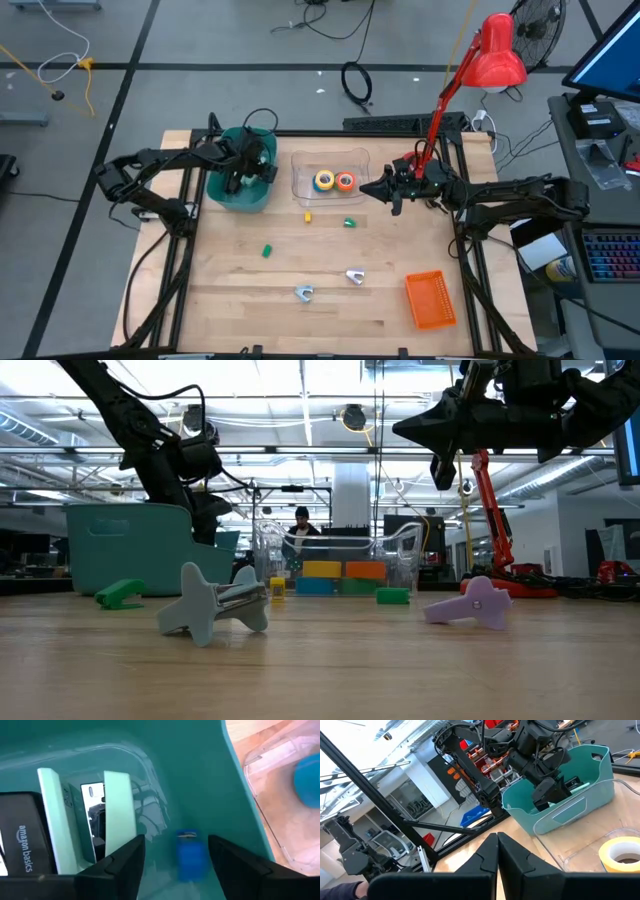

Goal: Pick and place Stapler, Stapler remover, tape
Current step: Put the blue stapler remover into the green bin, then put the left green stapler remover into the green bin

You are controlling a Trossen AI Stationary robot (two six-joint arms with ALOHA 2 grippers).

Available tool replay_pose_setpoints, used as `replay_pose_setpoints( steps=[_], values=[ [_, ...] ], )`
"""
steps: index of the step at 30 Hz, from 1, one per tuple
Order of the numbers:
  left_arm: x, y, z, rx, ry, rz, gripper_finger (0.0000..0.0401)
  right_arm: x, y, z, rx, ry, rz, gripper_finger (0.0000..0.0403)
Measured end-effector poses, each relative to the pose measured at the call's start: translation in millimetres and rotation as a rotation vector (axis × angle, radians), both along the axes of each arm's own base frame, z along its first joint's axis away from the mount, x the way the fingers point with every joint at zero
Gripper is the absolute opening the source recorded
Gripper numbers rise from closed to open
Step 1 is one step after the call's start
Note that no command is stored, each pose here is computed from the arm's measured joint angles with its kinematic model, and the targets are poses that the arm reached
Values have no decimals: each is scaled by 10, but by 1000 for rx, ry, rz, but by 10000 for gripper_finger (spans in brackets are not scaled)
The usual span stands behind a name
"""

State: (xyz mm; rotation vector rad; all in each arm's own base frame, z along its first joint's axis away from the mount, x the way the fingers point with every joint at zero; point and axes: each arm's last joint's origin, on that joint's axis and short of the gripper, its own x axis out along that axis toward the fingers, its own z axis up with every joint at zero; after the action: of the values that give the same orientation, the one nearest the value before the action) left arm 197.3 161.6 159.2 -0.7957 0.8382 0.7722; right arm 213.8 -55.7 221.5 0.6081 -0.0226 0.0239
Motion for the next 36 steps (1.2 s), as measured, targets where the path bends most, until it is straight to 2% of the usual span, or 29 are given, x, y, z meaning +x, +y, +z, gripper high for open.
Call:
replay_pose_setpoints(
  steps=[4,9,12,16,22,28,36],
  values=[
    [46,17,74,-21,-40,-26,249,0,0,0,0,0,0,0],
    [91,49,304,-15,-88,-32,261,0,2,0,0,0,4,0],
    [83,51,537,-7,-86,-34,251,0,2,1,-1,-1,5,0],
    [57,-9,700,86,-24,-39,230,0,2,16,-14,-15,5,0],
    [-10,-134,811,51,-52,5,199,0,3,37,-23,-35,7,0],
    [-48,-507,1043,6,-146,-51,167,0,3,39,-30,-37,8,0],
    [-47,-1289,1277,-122,-274,-232,123,0,3,39,-31,-37,8,0]
  ],
)
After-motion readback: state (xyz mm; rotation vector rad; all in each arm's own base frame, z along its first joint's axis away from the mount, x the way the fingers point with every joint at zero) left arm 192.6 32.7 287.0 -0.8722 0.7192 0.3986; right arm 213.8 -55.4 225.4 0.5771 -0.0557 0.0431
